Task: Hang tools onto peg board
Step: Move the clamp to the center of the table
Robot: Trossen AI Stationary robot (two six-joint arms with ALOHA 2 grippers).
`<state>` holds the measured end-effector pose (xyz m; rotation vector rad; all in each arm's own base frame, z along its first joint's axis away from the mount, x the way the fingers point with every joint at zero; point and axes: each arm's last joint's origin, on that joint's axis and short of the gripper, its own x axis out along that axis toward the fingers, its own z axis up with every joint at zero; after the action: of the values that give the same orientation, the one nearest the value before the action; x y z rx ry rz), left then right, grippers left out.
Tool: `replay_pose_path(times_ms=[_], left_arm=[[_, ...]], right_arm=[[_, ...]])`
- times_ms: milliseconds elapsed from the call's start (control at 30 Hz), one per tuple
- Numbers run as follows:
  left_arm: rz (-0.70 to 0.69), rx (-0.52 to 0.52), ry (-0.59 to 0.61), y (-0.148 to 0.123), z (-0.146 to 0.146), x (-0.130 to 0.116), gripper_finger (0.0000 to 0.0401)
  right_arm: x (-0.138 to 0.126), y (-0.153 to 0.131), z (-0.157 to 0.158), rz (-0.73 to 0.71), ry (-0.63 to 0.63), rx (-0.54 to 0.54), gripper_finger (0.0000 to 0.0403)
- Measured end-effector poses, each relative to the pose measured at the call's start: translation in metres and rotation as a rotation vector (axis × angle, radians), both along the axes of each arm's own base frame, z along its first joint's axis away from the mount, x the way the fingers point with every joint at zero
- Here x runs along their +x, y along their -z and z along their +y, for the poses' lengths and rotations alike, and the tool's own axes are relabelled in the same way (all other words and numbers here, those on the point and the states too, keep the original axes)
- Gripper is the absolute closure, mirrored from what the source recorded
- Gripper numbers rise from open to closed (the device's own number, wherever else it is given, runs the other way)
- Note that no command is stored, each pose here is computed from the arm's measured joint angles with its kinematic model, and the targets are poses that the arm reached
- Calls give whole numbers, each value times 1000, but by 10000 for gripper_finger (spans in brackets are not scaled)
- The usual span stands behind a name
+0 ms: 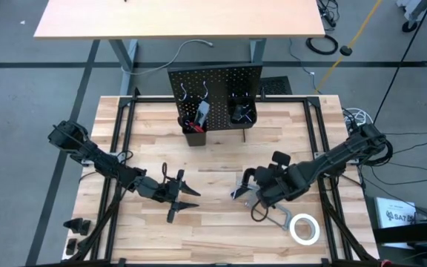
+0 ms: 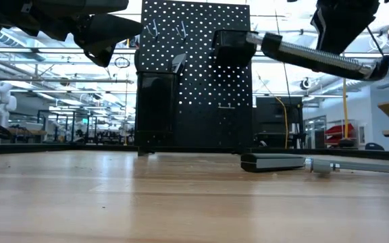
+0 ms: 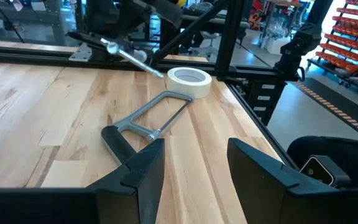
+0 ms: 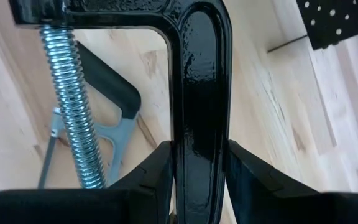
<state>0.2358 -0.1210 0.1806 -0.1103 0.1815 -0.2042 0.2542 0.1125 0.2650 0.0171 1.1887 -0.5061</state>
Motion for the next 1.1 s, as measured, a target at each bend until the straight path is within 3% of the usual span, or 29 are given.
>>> replay_pose_path(times_ms=[267, 467, 733, 933, 1100], left_arm=[[-1, 1, -2, 0, 0, 0, 224], [8, 42, -21, -2, 2, -2, 224], [130, 20, -45, -19, 15, -25, 224], [148, 11, -29, -27, 15, -37, 224], [173, 32, 2, -25, 9, -43, 224]], right_arm=[[14, 9, 5, -57, 16, 39, 294], [59, 42, -4, -71, -15, 143, 294], [125, 40, -34, -95, -91, 143, 294], [172, 57, -51, -62, -143, 165, 294], [193, 79, -58, -6, -139, 189, 294]])
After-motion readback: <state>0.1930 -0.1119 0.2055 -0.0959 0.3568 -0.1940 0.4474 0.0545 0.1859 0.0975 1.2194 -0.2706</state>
